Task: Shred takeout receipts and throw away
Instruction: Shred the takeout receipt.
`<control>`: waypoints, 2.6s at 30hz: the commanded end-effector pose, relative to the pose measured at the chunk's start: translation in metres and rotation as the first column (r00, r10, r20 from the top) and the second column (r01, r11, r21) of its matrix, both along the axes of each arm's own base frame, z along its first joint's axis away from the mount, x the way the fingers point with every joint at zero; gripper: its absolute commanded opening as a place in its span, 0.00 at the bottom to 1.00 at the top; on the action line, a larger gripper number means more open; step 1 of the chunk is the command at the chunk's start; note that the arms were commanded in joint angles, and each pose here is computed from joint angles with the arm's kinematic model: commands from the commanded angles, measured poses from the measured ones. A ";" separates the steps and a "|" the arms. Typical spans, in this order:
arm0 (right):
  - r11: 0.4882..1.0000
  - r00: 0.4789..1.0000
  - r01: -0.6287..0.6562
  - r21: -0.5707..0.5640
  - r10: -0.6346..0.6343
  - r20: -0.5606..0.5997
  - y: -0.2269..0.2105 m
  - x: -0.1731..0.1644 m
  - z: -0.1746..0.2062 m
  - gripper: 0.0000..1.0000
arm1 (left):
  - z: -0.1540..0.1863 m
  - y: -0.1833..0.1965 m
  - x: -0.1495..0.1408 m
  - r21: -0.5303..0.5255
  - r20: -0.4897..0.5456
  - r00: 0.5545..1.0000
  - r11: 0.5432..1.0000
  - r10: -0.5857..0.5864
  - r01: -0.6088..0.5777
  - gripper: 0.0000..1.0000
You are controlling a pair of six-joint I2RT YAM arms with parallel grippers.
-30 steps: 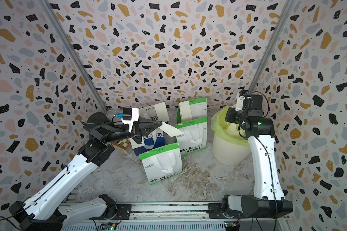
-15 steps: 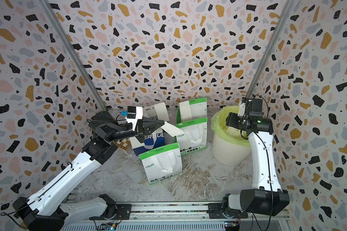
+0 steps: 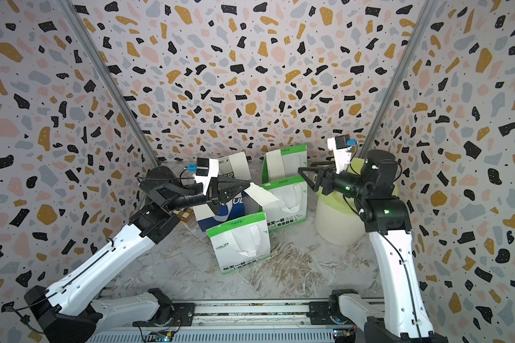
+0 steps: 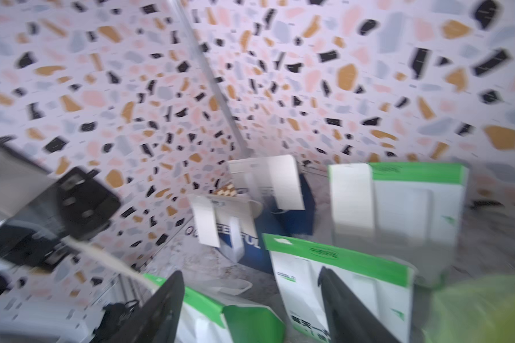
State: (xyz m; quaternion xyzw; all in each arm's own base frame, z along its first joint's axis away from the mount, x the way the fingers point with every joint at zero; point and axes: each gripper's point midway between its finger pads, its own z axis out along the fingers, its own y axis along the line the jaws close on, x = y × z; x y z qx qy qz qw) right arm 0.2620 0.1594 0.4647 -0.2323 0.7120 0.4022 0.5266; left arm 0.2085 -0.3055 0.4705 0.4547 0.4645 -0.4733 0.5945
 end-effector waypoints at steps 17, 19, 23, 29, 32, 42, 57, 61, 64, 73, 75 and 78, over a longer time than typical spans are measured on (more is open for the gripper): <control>0.910 0.895 -0.415 -0.019 0.412 0.171 0.084 -0.059 -0.011 0.71 | 0.036 0.013 -0.021 -0.254 -0.044 0.992 0.962 -0.117 0.103 0.00; 0.907 0.891 -0.421 -0.015 0.416 0.179 0.083 -0.062 -0.009 0.60 | 0.035 0.013 -0.022 -0.252 -0.045 0.991 0.962 -0.123 0.107 0.00; 0.904 0.888 -0.427 -0.010 0.421 0.184 0.083 -0.066 -0.006 0.33 | 0.033 0.012 -0.021 -0.249 -0.049 0.991 0.962 -0.125 0.109 0.00; 0.897 0.883 -0.443 -0.002 0.436 0.174 0.083 -0.069 -0.005 0.16 | 0.033 0.012 -0.021 -0.252 -0.050 0.991 0.962 -0.125 0.109 0.00; 0.896 0.887 -0.443 -0.001 0.439 0.147 0.085 -0.067 -0.008 0.05 | 0.031 0.011 -0.021 -0.245 -0.052 0.990 0.963 -0.129 0.112 0.00; 0.910 0.909 -0.407 -0.072 0.412 0.063 0.082 -0.063 -0.019 0.00 | 0.010 0.016 -0.017 -0.045 0.015 1.000 0.999 0.007 -0.006 1.00; 0.856 0.899 -0.434 -0.281 0.433 -0.070 0.111 -0.074 -0.074 0.00 | -0.042 0.032 -0.020 0.567 0.025 0.996 0.822 -0.081 0.053 0.47; 0.842 0.892 -0.447 -0.303 0.444 -0.082 0.116 -0.076 -0.076 0.00 | -0.056 0.018 -0.026 0.598 0.069 0.991 0.800 -0.118 0.053 0.57; 0.836 0.887 -0.456 -0.305 0.453 -0.083 0.118 -0.079 -0.076 0.00 | -0.064 0.011 -0.028 0.604 0.044 0.990 0.793 -0.132 0.079 0.59; 0.825 0.877 -0.473 -0.310 0.473 -0.083 0.121 -0.085 -0.073 0.00 | -0.062 0.001 -0.024 0.565 0.058 0.993 0.823 -0.104 0.054 0.51; 0.824 0.877 -0.473 -0.311 0.474 -0.080 0.120 -0.086 -0.071 0.00 | -0.065 0.002 -0.020 0.572 0.073 0.994 0.820 -0.082 0.026 0.50; 0.822 0.875 -0.476 -0.311 0.478 -0.077 0.120 -0.088 -0.069 0.00 | -0.072 0.004 -0.015 0.593 0.071 0.995 0.805 -0.063 0.009 0.48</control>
